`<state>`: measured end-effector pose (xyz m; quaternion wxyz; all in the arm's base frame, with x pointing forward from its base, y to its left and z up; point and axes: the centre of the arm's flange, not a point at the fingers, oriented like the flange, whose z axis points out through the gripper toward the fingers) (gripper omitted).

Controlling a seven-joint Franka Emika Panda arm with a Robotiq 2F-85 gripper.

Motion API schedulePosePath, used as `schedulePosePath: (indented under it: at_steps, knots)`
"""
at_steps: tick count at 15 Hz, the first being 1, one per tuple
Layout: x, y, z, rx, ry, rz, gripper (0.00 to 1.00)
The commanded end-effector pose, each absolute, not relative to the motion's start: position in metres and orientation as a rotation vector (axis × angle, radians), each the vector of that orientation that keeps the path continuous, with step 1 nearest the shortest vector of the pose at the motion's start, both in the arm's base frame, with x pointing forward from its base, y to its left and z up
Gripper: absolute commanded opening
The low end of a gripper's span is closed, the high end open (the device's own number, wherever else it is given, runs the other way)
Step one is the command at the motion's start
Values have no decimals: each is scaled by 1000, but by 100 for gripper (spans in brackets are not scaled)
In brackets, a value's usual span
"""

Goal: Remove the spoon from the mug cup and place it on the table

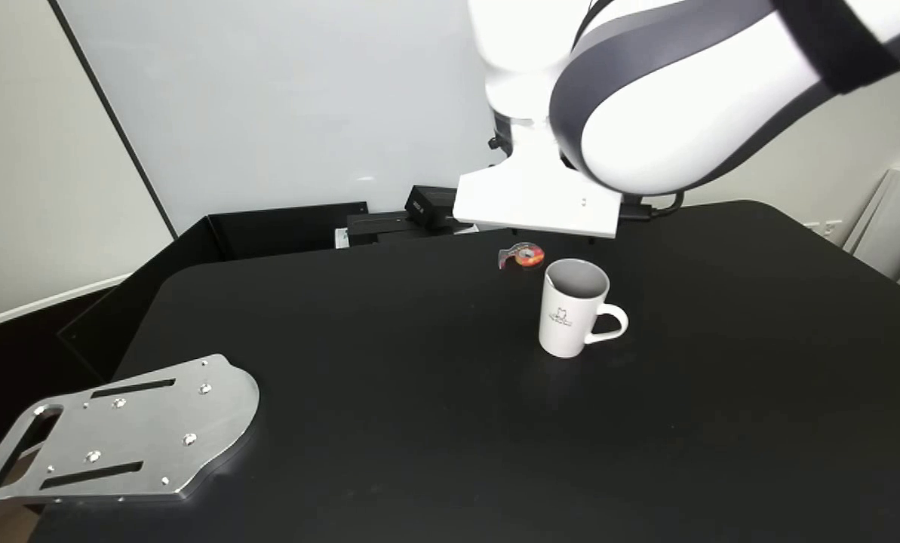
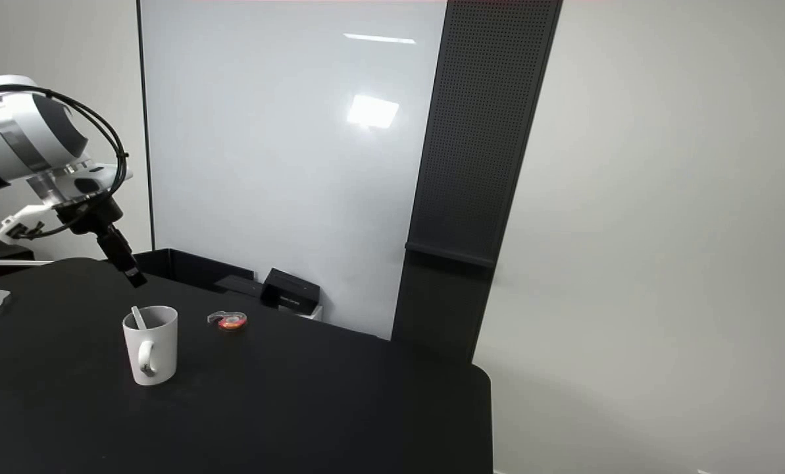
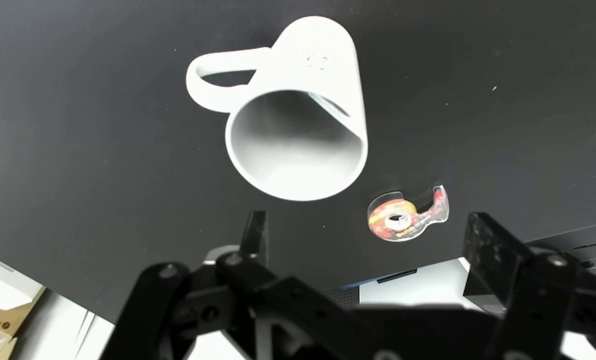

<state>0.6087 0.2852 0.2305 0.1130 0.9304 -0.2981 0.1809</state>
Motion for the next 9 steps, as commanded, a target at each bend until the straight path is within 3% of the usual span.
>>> schedulePosePath:
  at_steps: [1, 9]
  knots:
    - [617, 294, 222, 2728, -885, 499, 100]
    - [613, 298, 204, 2768, -888, 457, 100]
